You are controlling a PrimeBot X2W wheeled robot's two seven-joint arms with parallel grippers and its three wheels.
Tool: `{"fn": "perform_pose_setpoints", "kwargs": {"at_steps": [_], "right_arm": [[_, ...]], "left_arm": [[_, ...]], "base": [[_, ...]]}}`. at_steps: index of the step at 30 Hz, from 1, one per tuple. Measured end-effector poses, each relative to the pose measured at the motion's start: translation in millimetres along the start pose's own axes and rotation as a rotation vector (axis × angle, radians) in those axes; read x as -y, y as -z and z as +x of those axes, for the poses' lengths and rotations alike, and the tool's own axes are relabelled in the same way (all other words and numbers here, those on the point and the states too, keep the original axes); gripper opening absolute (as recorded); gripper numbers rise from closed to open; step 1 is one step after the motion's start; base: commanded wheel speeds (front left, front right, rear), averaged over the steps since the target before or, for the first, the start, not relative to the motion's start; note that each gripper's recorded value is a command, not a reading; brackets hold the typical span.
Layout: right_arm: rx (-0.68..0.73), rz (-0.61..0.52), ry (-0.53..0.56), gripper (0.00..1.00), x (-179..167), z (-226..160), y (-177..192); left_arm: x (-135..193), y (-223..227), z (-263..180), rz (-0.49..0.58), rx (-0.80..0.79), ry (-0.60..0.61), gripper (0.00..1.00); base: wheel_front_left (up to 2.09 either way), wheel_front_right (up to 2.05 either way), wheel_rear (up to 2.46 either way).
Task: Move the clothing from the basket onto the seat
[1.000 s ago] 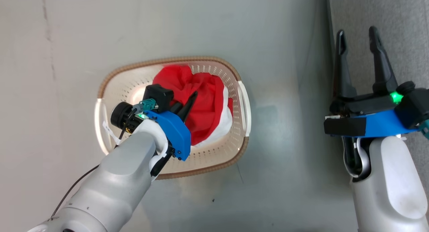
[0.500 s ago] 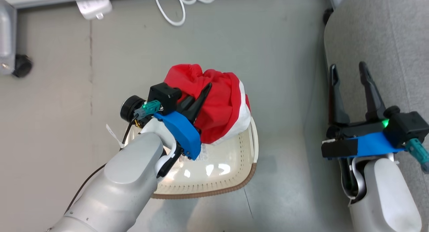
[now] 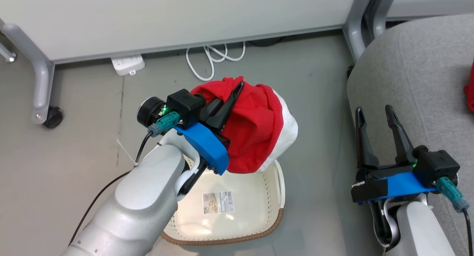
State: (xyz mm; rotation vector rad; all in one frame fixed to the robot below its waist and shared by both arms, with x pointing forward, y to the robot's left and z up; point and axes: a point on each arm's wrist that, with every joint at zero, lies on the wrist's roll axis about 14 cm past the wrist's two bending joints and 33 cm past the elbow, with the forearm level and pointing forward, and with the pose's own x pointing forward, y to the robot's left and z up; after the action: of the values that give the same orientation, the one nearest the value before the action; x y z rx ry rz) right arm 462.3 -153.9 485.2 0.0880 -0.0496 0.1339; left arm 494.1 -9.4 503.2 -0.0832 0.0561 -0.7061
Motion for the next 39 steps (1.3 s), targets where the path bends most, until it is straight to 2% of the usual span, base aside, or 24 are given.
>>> {"fn": "perform_pose_setpoints", "kwargs": {"at_steps": [19, 29, 39], "right_arm": [[0.064, 0.007, 0.019, 1.00, -0.2, -43.8, -35.3], [0.079, 0.014, 0.005, 1.00, -5.8, -49.5, -40.8], [0.119, -0.021, -0.117, 1.00, -44.5, -41.3, -53.7]], "left_arm": [[47.3, -83.8, -16.6, 0.117, 0.170, 0.065, 0.00], [56.9, -91.6, -20.0, 0.123, 0.185, 0.079, 0.00], [52.6, -86.5, -18.5, 0.116, 0.174, 0.072, 0.00]], "base": [[0.00, 0.00, 0.00], [0.00, 0.00, 0.00], [0.00, 0.00, 0.00]]}}
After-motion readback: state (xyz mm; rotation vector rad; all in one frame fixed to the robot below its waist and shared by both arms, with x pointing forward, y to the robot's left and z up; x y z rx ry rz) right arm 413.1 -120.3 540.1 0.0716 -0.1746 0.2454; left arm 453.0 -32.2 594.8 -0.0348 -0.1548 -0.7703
